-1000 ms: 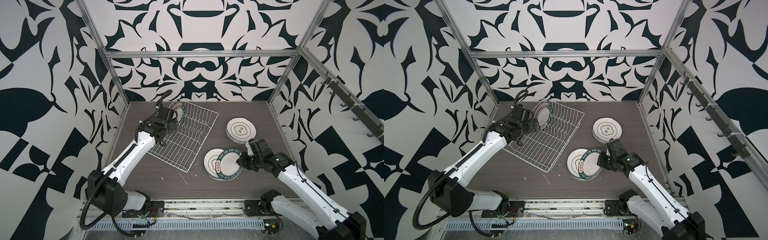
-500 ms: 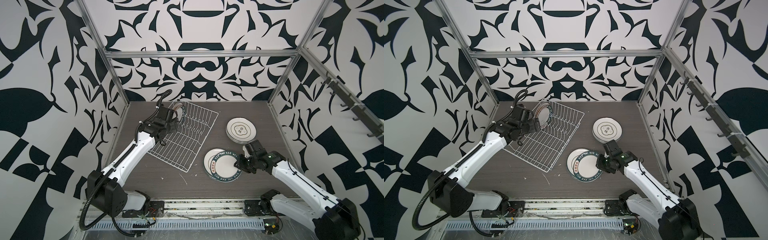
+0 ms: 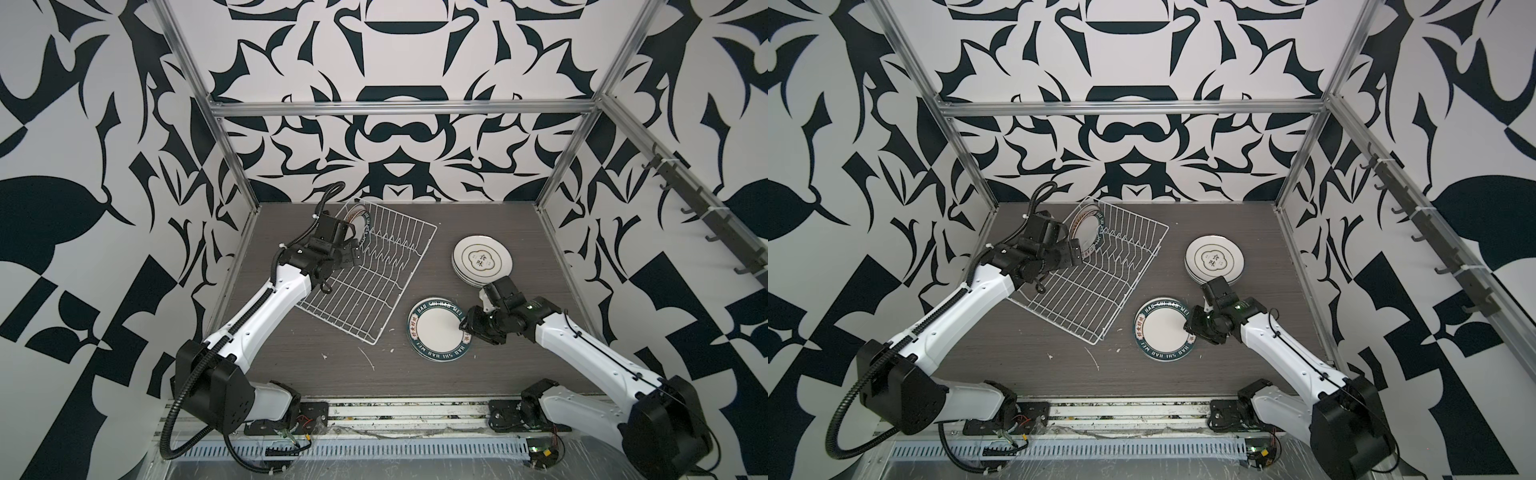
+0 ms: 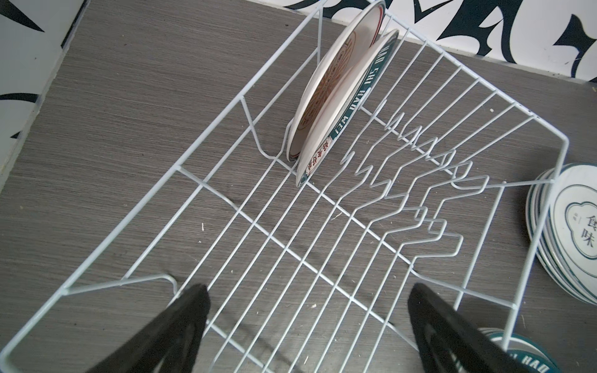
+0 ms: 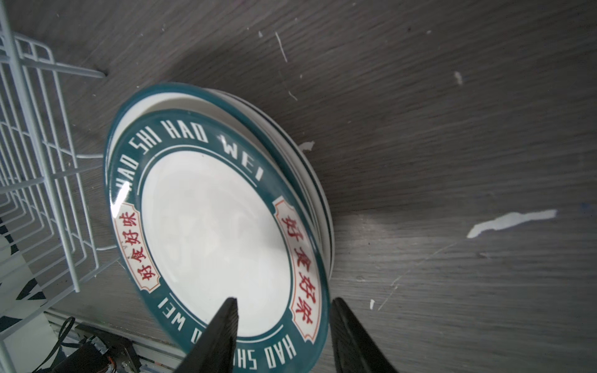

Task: Unload the plates from the dish rack
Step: Place a plate on the plates.

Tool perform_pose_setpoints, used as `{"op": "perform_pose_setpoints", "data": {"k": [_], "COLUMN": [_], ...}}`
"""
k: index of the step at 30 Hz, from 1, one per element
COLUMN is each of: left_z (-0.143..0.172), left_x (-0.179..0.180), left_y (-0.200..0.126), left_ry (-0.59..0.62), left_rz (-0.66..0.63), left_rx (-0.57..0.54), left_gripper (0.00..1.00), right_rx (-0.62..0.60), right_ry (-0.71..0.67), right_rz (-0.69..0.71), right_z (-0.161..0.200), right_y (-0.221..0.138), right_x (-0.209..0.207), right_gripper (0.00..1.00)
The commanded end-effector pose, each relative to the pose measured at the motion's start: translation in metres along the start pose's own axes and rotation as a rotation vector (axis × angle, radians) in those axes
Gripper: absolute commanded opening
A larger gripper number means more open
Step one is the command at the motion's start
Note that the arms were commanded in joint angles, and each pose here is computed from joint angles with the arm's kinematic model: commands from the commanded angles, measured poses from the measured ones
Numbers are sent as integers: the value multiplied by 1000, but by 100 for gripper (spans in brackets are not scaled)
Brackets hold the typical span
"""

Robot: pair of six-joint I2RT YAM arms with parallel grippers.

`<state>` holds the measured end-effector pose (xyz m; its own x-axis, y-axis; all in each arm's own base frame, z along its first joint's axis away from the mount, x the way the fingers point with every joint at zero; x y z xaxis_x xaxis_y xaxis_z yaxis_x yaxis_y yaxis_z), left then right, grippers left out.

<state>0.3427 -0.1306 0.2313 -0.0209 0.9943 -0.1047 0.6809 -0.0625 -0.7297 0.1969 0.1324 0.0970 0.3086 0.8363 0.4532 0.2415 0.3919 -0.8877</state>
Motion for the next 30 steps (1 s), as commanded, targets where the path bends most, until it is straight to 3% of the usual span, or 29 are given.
{"op": "perform_pose_setpoints", "data": {"k": [1, 4, 11, 21, 30], "left_z": [2, 1, 0, -6, -18], "left_x": [2, 3, 2, -1, -13], "left_y": [-4, -2, 0, 6, 30], "left_ry": [1, 19, 44, 85, 151], "left_rz": [4, -2, -12, -28, -25], "left_rx": [-10, -8, 5, 6, 14], "left_gripper": [99, 99, 99, 99, 99], "right_rx": [-46, -68, -68, -53, -29], "right_ry": [-20, -33, -16, -21, -44], "right_rz": [-34, -29, -26, 94, 96], "right_z": [-12, -14, -16, -13, -10], "right_y": [-12, -17, -15, -11, -2], "right_x": [17, 17, 18, -2, 5], "right_gripper": [54, 59, 60, 62, 62]}}
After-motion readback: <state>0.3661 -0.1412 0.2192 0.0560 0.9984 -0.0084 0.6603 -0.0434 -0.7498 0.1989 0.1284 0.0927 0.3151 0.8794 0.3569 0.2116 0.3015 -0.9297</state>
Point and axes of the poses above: each gripper's point midway between its finger pads, its own y axis out along the fingers, its own x axis along the line the jaws close on, z = x × y, the point moved 2 cm from there along -y, back along the fingers, and after that the axes turned 4 degrees about y, right-handed, at the moved point
